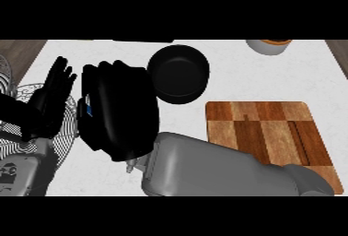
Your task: Pick the can from the cutting board and place it in the pot
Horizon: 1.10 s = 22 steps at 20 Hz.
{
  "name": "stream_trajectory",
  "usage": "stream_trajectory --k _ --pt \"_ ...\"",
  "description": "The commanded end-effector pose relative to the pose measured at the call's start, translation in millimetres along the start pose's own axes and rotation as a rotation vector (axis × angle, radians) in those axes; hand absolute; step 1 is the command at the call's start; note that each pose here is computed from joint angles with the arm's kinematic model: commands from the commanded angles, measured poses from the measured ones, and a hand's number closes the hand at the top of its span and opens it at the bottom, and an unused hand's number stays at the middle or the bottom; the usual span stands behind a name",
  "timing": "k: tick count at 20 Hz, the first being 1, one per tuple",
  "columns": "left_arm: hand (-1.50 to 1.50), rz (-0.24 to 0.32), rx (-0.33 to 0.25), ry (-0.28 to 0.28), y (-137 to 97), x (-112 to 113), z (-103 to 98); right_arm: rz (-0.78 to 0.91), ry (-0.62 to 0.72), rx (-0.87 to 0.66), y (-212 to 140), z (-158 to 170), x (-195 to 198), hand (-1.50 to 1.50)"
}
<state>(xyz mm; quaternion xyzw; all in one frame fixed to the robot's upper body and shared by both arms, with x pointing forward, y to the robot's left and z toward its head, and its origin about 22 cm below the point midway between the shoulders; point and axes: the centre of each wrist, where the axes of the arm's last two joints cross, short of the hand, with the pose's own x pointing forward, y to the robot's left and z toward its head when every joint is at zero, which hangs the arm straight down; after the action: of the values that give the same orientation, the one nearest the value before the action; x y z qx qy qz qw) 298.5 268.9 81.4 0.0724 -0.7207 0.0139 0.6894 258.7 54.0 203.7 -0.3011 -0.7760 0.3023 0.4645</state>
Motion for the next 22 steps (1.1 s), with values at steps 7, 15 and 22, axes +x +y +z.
stream_trajectory --k 7,15,22 --pt "0.0 -0.005 0.019 -0.019 13.1 15.7 8.7 -0.11 0.201 -0.069 7.0 -42.6 -17.9 1.5" --pt "0.0 -0.007 0.017 -0.01 11.1 20.7 2.3 0.181 0.186 -0.138 36.5 -74.0 -74.5 1.5" --pt "0.0 0.007 -0.007 -0.023 9.4 17.6 -4.3 0.344 0.236 -0.171 43.2 -103.3 -113.8 1.5"
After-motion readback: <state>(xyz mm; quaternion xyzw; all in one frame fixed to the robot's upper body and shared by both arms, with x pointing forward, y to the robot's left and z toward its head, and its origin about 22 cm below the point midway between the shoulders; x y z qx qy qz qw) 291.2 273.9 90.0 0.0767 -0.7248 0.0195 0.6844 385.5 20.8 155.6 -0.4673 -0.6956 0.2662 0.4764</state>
